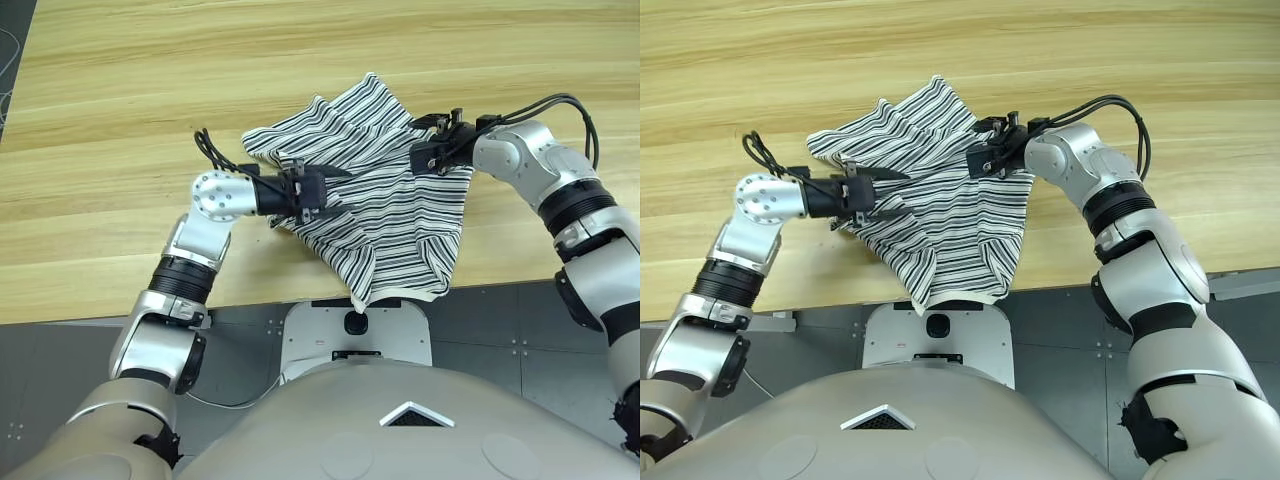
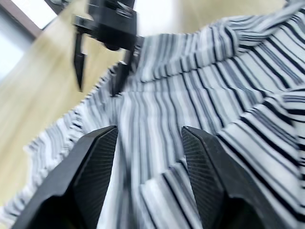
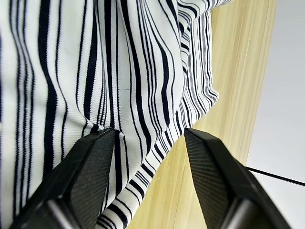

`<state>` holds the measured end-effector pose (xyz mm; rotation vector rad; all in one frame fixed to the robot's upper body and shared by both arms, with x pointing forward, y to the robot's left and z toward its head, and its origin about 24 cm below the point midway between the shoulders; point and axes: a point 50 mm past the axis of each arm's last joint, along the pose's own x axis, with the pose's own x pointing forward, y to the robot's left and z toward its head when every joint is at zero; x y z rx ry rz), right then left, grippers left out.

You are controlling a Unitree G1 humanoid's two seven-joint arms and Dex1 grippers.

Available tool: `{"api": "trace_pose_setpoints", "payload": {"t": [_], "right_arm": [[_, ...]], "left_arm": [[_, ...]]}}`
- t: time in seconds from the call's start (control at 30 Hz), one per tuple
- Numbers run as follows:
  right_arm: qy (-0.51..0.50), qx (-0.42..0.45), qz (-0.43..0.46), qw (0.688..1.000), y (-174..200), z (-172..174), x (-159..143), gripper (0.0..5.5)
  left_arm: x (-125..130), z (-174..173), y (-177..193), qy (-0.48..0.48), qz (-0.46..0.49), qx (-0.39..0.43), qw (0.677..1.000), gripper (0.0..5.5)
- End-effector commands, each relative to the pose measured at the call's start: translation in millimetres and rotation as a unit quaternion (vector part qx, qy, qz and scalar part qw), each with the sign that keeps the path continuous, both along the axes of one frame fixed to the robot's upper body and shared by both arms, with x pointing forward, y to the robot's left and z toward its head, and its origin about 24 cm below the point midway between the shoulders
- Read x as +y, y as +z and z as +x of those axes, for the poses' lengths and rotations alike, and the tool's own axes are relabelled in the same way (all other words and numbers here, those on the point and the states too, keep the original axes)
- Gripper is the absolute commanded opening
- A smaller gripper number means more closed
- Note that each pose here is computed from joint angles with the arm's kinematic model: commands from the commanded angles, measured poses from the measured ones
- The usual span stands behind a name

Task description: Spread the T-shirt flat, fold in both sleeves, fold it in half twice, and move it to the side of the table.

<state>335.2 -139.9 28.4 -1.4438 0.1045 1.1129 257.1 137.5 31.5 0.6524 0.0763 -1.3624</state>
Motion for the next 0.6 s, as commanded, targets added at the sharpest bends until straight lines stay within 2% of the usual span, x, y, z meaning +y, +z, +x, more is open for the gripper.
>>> {"api": "trace_pose_setpoints", "payload": {"t": [0.03,0.17,0.37,0.6], "right_arm": [[-0.007,0.085,-0.081,0.993,-46,-29,-18,2.68],[-0.007,0.085,-0.085,0.993,-47,-29,-18,2.68],[-0.008,0.089,-0.095,0.992,-49,-30,-19,2.68],[-0.010,0.091,-0.118,0.989,-53,-31,-24,2.68]], "left_arm": [[8,-21,-20,-0.037,0.041,0.043,0.998,2.49],[36,-48,-29,-0.096,0.112,0.118,0.982,2.49],[89,-68,4,-0.131,0.166,0.188,0.959,2.49],[113,-79,32,-0.094,0.146,0.189,0.967,2.49]]}}
